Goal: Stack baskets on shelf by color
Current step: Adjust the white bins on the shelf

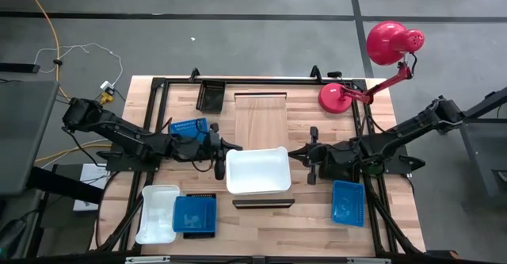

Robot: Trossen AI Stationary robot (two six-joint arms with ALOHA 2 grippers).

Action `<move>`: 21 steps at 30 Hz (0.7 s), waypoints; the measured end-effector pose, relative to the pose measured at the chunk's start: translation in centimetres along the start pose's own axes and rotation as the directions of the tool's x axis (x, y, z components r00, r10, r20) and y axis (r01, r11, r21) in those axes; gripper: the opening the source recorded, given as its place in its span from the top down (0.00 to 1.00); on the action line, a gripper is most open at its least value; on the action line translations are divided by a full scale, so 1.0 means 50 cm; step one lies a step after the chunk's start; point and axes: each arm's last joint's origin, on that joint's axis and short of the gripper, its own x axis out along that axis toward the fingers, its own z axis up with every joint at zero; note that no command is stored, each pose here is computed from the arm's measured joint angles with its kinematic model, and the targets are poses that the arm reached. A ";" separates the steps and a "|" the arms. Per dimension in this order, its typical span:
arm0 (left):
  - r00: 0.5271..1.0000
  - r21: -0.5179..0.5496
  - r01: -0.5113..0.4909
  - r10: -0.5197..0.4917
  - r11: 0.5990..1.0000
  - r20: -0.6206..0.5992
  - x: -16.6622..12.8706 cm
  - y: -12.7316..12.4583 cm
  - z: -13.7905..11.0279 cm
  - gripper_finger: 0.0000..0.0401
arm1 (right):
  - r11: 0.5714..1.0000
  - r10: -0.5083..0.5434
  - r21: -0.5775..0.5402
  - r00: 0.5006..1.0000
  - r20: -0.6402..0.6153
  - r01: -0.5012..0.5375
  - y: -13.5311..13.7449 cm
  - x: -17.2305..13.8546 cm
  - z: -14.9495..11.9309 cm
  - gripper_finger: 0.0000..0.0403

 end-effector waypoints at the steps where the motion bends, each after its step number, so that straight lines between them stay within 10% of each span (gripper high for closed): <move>1: 1.000 -0.002 0.001 -0.001 1.000 0.004 0.000 0.000 0.001 1.00 | 1.000 0.000 0.000 1.000 0.000 0.000 0.000 0.000 0.000 1.00; 21: 0.999 -0.028 0.045 -0.045 0.999 0.011 0.000 -0.004 0.004 1.00 | 0.992 0.125 -0.027 0.992 0.008 -0.125 0.007 -0.001 0.002 1.00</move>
